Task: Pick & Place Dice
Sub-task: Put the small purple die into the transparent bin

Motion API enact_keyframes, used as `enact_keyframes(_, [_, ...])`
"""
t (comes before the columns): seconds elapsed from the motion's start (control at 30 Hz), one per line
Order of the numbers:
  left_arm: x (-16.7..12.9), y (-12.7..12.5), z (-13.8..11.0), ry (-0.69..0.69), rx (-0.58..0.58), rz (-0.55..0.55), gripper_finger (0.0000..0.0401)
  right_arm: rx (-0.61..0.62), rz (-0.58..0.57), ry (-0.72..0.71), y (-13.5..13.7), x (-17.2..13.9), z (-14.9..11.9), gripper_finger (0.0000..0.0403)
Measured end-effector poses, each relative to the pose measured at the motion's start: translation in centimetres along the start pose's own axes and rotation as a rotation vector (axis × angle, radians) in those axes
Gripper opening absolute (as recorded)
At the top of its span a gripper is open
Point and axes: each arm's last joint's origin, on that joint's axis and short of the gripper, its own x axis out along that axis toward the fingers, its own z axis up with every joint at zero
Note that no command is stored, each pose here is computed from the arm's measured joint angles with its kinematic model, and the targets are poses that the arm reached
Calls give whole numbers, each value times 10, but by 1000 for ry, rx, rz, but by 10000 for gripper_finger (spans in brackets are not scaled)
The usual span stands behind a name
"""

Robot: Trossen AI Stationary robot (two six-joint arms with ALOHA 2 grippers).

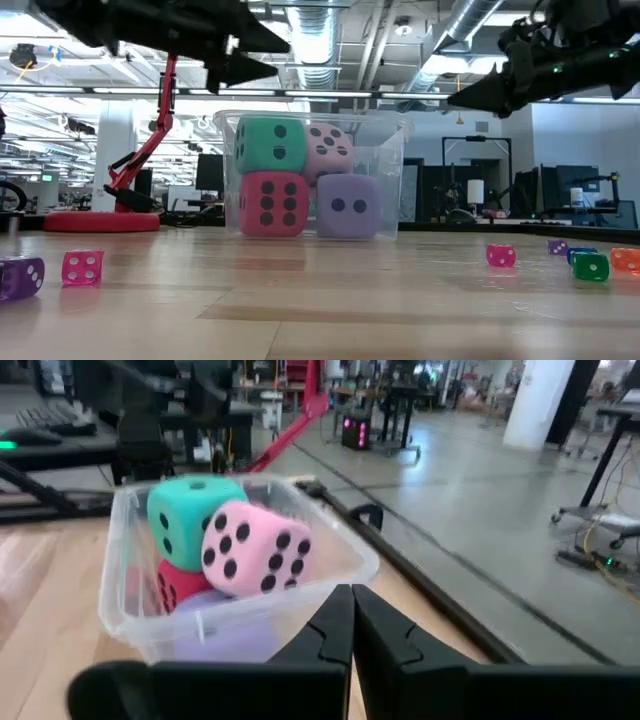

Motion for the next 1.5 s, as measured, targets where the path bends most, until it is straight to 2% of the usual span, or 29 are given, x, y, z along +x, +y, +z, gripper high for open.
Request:
enact_keyframes(0.23, [28,0,10,169,78,75,274,-23,5,58,0,11,2,0])
enact_keyframes(0.33, [30,-2,16,186,85,78,274,-28,5,73,0,13,2,0])
enact_keyframes(0.67, [9,-17,26,203,87,5,274,-51,6,72,0,13,2,0])
enact_keyframes(1.07, [-10,-40,17,294,140,-103,274,-52,9,101,0,12,-1,0])
enact_keyframes(1.5, [-10,-40,19,273,130,-104,274,-51,6,98,0,12,-1,0])
